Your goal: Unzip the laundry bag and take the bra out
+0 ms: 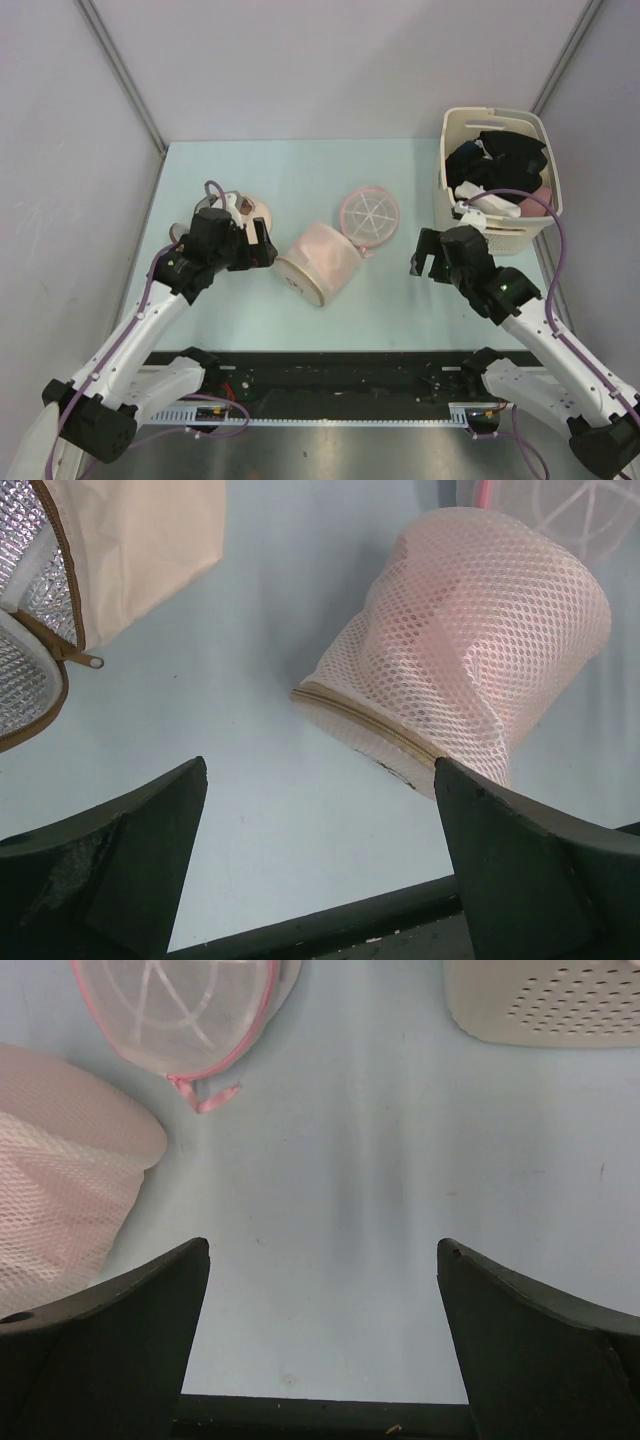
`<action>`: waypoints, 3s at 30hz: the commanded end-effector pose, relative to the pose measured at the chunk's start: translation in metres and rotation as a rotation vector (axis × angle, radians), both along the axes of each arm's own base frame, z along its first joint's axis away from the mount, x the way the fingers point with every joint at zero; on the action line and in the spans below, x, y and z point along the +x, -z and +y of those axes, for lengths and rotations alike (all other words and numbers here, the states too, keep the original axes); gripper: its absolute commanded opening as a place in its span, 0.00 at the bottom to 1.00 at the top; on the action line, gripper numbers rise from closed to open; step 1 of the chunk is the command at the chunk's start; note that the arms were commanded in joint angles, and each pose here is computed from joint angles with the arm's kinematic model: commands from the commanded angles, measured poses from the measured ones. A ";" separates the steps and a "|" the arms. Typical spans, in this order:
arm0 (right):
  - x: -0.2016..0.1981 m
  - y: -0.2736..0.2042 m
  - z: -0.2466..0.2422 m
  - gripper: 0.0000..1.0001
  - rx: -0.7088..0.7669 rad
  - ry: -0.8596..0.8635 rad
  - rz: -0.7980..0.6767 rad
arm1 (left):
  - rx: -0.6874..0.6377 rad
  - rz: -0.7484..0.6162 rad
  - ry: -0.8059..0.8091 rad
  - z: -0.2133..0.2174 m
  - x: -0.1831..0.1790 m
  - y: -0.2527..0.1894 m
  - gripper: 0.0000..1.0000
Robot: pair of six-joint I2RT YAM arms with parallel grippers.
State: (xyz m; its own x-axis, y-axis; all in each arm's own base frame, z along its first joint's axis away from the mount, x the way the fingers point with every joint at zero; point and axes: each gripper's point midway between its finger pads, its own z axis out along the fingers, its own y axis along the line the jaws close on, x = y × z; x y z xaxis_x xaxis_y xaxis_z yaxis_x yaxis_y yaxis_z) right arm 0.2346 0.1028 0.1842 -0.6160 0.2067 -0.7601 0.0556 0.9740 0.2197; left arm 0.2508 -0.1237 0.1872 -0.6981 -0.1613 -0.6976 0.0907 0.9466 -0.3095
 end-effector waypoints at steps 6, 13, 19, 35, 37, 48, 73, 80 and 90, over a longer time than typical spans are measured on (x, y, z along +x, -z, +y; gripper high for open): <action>0.003 -0.033 0.010 1.00 0.074 -0.028 -0.117 | -0.032 -0.032 0.007 -0.004 -0.001 -0.009 1.00; 0.003 -0.026 0.014 1.00 0.055 -0.042 -0.093 | -0.030 -0.036 -0.002 -0.003 0.000 -0.014 1.00; 0.007 -0.025 0.022 1.00 0.055 -0.056 -0.097 | -0.088 -0.088 0.158 -0.032 -0.012 -0.029 1.00; 0.013 -0.029 0.033 1.00 0.083 -0.063 -0.119 | 0.160 -0.091 -0.193 -0.036 -0.034 -0.018 1.00; 0.013 -0.027 0.033 1.00 0.084 -0.052 -0.112 | 0.089 -0.064 -0.266 -0.041 -0.034 -0.014 1.00; 0.006 -0.030 0.033 1.00 0.108 -0.063 -0.117 | -0.064 0.009 -0.273 -0.092 -0.021 0.026 0.85; -0.009 -0.031 0.039 1.00 0.167 -0.111 -0.103 | 0.475 -0.300 -0.246 -0.015 -0.010 -0.094 0.00; -0.011 -0.029 0.032 1.00 0.152 -0.086 -0.100 | 0.645 -0.255 -0.018 -0.082 -0.012 -0.072 0.01; -0.014 -0.031 0.032 1.00 0.159 -0.100 -0.108 | 0.265 -0.199 0.288 -0.149 -0.030 -0.087 1.00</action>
State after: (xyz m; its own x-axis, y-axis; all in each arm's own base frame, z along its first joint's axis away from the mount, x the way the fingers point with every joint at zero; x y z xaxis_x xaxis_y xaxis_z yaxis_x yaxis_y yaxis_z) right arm 0.2244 0.1361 0.2114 -0.5658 0.2600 -0.7825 -0.0682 0.9310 0.3586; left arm 0.2241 -0.2762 0.2182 -0.5926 0.3475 -0.7267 0.3227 0.9290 0.1811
